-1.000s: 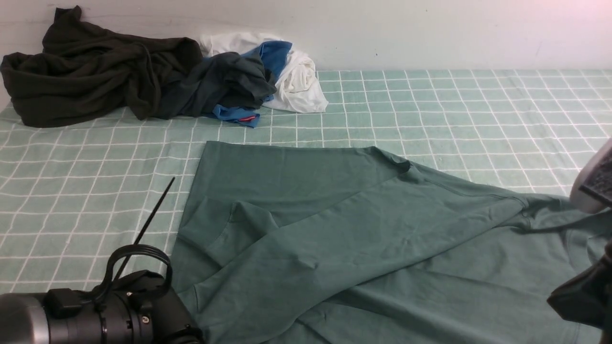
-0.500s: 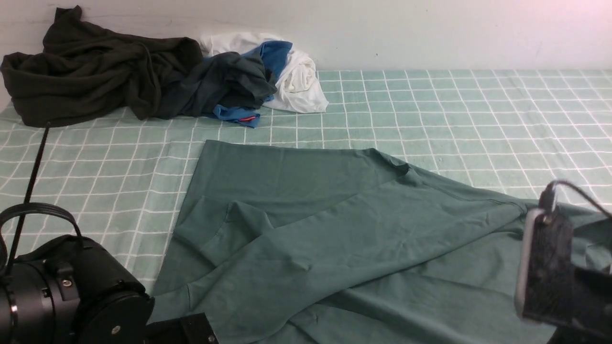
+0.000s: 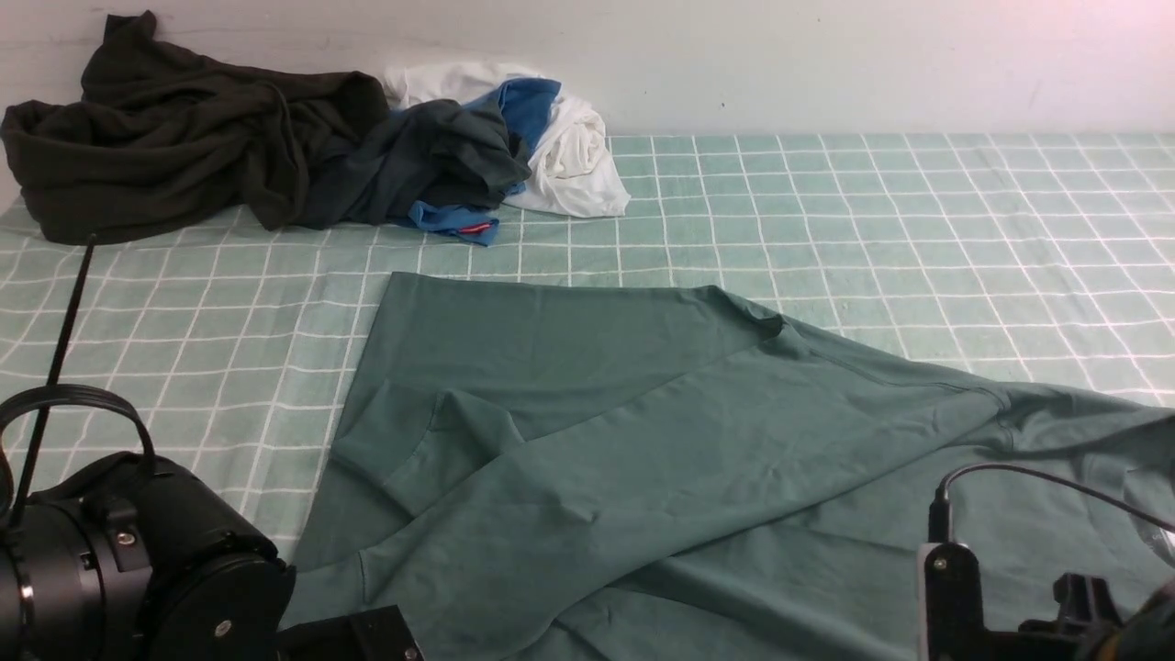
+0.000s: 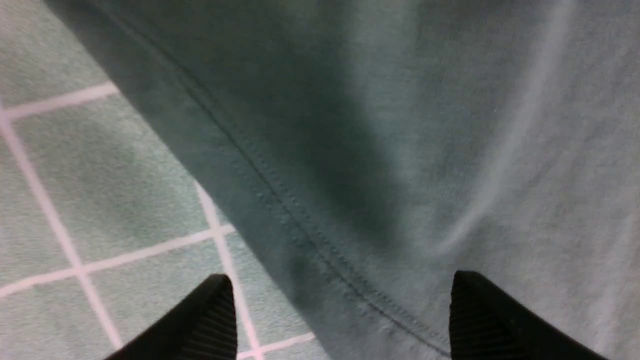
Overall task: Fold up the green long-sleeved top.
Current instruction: Use both arms simultaneously to clamp the lower edge of the clothing fabric, then use both arms to drag the lower edge of the fabric forward and fold it over the upper edge
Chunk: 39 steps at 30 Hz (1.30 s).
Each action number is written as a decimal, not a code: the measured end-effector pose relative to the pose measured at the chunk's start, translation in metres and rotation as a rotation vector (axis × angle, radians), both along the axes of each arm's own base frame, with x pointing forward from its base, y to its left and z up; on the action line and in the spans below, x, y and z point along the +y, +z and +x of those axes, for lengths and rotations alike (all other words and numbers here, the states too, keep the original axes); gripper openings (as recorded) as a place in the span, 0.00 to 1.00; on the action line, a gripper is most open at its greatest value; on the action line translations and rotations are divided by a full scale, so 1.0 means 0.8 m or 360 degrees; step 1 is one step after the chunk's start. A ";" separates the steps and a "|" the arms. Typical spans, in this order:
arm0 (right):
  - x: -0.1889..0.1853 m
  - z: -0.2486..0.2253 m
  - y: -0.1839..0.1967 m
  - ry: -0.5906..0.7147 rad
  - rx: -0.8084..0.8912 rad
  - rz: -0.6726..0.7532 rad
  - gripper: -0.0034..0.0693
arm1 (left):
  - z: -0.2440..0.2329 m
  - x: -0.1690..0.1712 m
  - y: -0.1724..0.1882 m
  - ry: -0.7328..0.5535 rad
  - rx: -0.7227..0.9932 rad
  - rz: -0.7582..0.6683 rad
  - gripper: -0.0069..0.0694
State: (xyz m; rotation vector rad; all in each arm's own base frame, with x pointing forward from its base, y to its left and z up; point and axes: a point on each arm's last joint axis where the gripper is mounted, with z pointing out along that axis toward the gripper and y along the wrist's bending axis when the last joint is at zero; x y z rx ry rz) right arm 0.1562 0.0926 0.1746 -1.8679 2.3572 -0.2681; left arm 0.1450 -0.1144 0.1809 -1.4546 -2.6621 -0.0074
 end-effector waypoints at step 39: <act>0.003 0.175 0.134 -0.0214 -0.0291 0.0177 0.07 | 0.203 0.028 0.137 0.0295 -0.0592 -0.0156 0.11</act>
